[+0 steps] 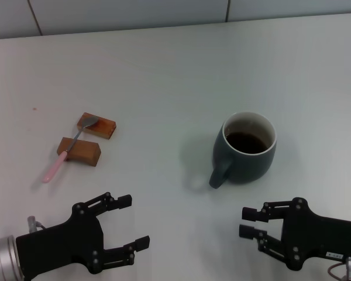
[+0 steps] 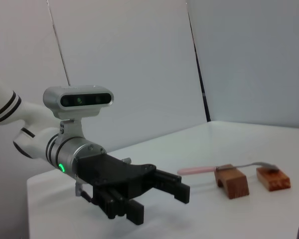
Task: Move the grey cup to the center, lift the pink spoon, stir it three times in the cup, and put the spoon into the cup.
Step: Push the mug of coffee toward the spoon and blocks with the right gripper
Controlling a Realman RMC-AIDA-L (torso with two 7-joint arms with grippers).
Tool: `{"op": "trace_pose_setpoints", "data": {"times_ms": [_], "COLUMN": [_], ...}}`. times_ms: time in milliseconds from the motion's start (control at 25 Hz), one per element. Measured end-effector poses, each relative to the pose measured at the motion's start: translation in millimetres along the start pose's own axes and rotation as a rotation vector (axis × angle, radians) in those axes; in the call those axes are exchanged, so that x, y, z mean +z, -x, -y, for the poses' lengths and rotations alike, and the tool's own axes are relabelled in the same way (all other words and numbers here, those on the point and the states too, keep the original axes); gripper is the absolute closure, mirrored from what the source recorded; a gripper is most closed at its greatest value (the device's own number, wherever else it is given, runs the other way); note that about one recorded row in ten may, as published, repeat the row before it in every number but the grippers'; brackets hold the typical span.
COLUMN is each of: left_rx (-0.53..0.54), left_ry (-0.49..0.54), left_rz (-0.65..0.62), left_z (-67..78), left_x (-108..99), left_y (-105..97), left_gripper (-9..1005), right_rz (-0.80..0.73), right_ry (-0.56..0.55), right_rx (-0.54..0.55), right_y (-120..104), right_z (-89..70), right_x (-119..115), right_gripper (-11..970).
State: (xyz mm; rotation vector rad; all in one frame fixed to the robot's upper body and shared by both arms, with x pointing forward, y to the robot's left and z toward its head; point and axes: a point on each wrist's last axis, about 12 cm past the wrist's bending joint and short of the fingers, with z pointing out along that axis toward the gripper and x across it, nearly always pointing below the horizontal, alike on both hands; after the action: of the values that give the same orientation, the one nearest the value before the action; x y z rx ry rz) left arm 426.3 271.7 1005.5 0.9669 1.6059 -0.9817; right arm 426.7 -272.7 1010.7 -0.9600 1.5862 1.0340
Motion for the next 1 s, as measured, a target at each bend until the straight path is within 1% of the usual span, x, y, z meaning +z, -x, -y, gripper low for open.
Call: {"op": "trace_pose_setpoints", "data": {"times_ms": [80, 160, 200, 240, 360, 400, 480, 520, 560, 640, 680, 840, 1000], "left_rx": [0.001, 0.001, 0.001, 0.000, 0.000, 0.000, 0.000, -0.001, -0.001, 0.000, 0.000, 0.000, 0.000], "left_ry": [0.000, 0.002, 0.004, 0.007, 0.010, 0.011, 0.013, 0.013, 0.013, 0.014, 0.014, 0.015, 0.011], "left_rz": [0.001, 0.003, 0.005, 0.006, 0.008, 0.009, 0.009, 0.010, 0.010, 0.009, 0.009, 0.011, 0.019], "left_z": [-0.2, -0.1, 0.0, 0.1, -0.2, -0.3, -0.4, -0.4, -0.4, -0.5, -0.5, -0.4, 0.1], "left_x": [-0.1, -0.5, -1.0, -1.6, -2.3, -2.3, -2.4, -2.5, -2.5, -2.7, -2.8, -3.6, -3.8], "left_y": [0.3, 0.4, 0.4, 0.3, 0.4, 0.5, 0.5, 0.5, 0.5, 0.5, 0.5, 0.6, 1.5], "left_gripper": [148, 148, 148, 148, 148, 148, 148, 148, 148, 148, 148, 149, 149], "right_rz": [0.026, 0.088, 0.135, 0.175, 0.288, 0.305, 0.323, 0.313, 0.297, 0.253, 0.220, 0.117, 0.043], "right_ry": [-0.030, -0.106, -0.170, -0.233, -0.492, -0.555, -0.691, -0.734, -0.760, -0.766, -0.759, -0.728, -0.686], "right_rx": [-0.019, -0.061, -0.097, -0.131, -0.233, -0.248, -0.272, -0.272, -0.269, -0.260, -0.255, -0.243, -0.256], "right_y": [-0.1, 0.7, 1.5, 1.8, 2.3, 2.6, 2.1, 0.9, -0.1, -1.8, -2.6, -6.5, -9.7], "right_z": [-0.4, -1.1, -1.6, -2.3, -2.0, -0.1, 5.4, 9.0, 13.0, 20.7, 26.4, 38.9, 44.0], "right_x": [-0.6, -4.0, -7.0, -10.2, -20.4, -22.0, -24.4, -24.1, -22.6, -17.9, -13.6, -1.4, 8.6], "right_gripper": [535, 576, 596, 636, 757, 797, 846, 871, 896, 945, 945, 944, 944]}}
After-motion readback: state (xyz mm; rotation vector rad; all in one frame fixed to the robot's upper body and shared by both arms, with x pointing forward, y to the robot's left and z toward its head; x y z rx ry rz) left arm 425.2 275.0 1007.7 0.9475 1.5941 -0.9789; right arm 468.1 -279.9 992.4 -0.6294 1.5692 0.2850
